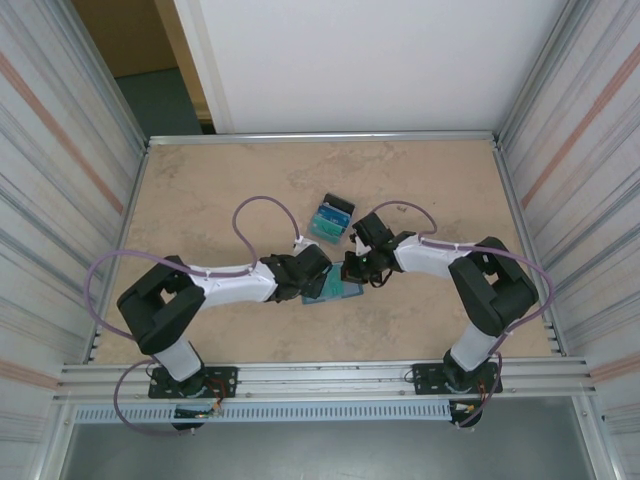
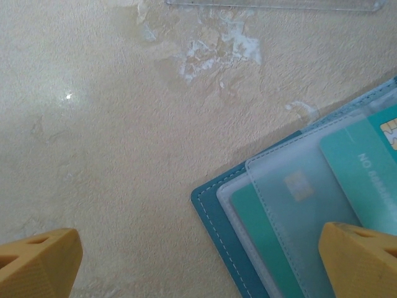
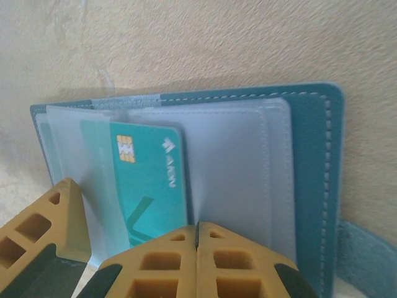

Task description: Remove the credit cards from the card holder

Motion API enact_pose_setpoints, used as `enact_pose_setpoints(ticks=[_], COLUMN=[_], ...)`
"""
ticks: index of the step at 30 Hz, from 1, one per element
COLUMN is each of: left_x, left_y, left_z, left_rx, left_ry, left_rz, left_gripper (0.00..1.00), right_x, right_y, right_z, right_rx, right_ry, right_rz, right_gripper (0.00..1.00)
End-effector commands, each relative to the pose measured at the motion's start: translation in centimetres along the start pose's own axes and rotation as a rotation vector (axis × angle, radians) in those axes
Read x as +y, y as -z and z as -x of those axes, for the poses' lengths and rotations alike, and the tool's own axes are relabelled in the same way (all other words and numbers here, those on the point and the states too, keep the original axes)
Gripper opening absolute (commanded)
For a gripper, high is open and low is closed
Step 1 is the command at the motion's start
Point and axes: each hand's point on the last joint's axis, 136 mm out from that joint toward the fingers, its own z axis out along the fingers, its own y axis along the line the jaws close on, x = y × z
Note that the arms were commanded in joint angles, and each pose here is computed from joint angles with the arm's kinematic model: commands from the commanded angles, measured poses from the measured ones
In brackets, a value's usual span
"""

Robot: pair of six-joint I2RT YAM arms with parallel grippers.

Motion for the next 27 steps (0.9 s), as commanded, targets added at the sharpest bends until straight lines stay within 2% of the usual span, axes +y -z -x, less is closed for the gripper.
enact_pose_setpoints(ticks=[1, 7, 10, 17, 27], left_x=[0.0, 0.0, 0.0, 0.2, 0.3], left_y=[-0.2, -0.3, -0.4, -0.3, -0.5], left_z=[0.2, -0.2, -0.4, -0.7, -1.2], left_rx=[0.002, 0.016, 0.021, 0.031, 0.043], left_ry=[-0.023, -0.027, -0.027, -0.026, -0.020], left_rz=[0.022, 0.025, 0.027, 0.031, 0.035], left_gripper=[0.99, 0.98, 0.99, 0.99, 0.99], right_x=[0.1, 0.0, 0.6, 1.0, 1.0], right_y=[1.5, 2.2, 2.1, 1.4, 0.0], right_z=[0.8, 1.0, 0.9, 0.6, -0.1], right_rx=[-0.033, -0.044, -0.041, -0.028, 0.002], right_ry=[0.023, 0.014, 0.002, -0.036, -0.071], right_rz=[-0.012, 0.002, 0.049, 0.115, 0.166], right_gripper=[0.00, 0.00, 0.08, 0.19, 0.21])
